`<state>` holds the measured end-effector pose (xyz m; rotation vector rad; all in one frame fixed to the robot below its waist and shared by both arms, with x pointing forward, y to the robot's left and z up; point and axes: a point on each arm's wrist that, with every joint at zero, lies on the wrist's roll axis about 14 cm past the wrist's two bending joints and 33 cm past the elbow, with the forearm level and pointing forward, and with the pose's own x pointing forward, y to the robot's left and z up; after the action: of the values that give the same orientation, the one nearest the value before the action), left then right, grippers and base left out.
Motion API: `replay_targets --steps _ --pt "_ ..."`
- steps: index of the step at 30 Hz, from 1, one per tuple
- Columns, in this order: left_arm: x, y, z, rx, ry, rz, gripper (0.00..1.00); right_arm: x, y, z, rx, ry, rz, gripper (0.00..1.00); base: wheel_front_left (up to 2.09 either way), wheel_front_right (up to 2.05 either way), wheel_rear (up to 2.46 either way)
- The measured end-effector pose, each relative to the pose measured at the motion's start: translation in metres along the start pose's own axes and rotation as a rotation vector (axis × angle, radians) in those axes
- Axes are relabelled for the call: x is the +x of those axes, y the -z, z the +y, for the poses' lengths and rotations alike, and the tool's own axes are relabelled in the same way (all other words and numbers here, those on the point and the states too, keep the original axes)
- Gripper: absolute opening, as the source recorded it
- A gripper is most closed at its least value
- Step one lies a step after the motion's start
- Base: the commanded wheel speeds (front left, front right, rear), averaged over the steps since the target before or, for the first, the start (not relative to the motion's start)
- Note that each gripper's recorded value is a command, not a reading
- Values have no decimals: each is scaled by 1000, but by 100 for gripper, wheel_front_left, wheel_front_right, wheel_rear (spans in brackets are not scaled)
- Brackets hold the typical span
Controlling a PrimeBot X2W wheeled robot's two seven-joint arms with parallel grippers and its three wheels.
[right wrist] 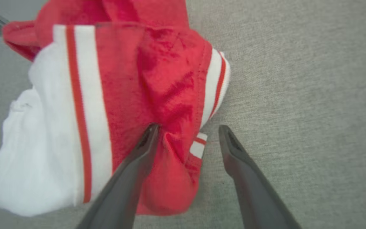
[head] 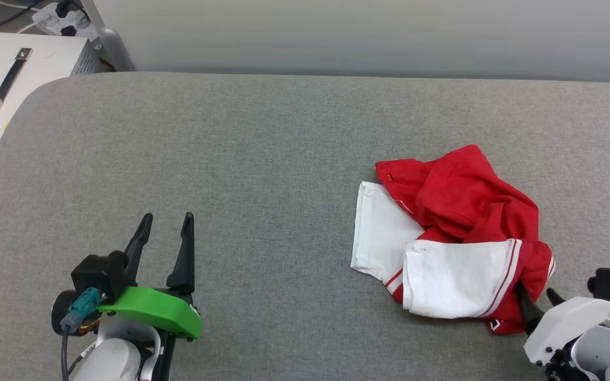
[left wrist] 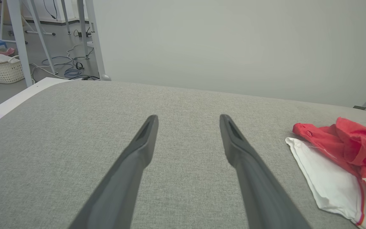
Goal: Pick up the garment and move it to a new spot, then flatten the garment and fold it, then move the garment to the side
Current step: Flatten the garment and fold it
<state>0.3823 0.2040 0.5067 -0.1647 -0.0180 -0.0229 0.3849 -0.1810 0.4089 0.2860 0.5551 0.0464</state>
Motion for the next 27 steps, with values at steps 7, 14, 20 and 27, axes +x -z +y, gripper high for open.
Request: replay_targets --steps 7,14,20,27 --pt "-4 -2 4 8 -14 -1 100 -8 -45 2 -52 7 -260 100 0 0 0" --pt "-10 -1 6 13 -24 6 100 -20 -70 29 -118 -61 -385 100 0 0 0" --pt "-9 -3 3 18 -17 2 100 -24 -62 70 -201 -162 -296 100 0 0 0" --pt "-7 -1 1 19 -11 12 100 -38 -14 109 -409 -321 39 100 0 0 0"
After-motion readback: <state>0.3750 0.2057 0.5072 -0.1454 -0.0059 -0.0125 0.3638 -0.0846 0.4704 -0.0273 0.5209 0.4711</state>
